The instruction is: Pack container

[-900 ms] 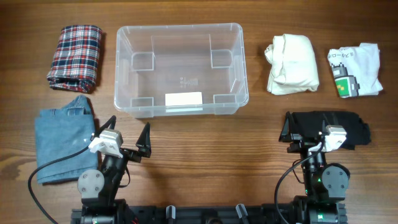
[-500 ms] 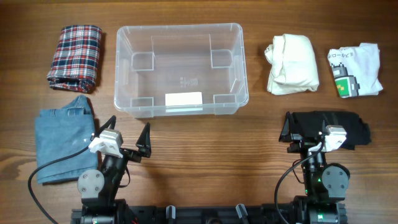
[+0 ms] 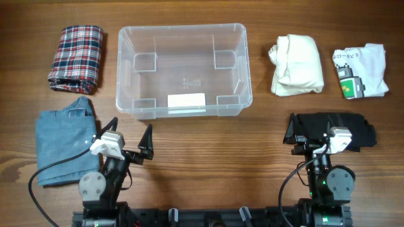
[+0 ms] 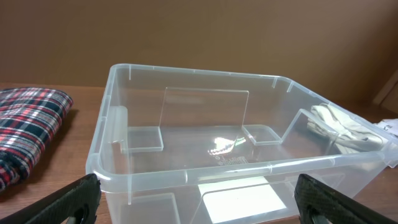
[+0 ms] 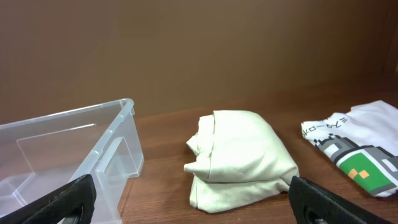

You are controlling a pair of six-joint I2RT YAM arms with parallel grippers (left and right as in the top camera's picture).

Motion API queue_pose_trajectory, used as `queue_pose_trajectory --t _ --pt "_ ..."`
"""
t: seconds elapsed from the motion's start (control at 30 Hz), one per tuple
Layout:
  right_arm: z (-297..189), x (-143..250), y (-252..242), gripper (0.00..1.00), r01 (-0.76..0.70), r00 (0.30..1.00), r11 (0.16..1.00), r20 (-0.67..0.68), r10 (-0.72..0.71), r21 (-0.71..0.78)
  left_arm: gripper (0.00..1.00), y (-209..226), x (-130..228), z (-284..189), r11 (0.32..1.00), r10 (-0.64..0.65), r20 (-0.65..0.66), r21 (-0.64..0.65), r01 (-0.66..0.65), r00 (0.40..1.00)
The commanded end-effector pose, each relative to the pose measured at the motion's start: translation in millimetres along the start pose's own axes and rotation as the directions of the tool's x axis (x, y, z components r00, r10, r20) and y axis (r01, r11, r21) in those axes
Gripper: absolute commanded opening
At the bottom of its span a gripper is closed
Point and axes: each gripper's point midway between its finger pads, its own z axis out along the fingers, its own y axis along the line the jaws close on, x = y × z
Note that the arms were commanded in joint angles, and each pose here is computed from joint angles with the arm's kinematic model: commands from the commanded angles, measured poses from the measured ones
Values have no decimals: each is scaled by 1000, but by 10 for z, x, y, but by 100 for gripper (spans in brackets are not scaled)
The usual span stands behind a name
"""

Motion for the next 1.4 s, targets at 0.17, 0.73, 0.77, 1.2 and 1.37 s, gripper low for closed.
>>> queue_pose_trajectory --t 0.17,0.73,0.77,1.2,1.37 --pt "1 -45 32 100 -154 988 988 15 154 -22 100 31 7 -4 1000 11 2 -14 -11 1000" --pt "-165 -717 505 100 -1 973 965 224 62 -263 100 31 7 -4 1000 11 2 -14 -11 1000" --pt "-170 -733 509 100 -1 973 965 223 62 -263 100 31 7 -4 1000 11 2 -14 -11 1000" --pt "-69 -935 529 100 171 982 965 109 -152 -197 100 31 7 -4 1000 11 2 -14 -11 1000" --pt "203 -1048 505 100 198 979 964 -8 -203 -175 100 31 7 -4 1000 11 2 -14 -11 1000"
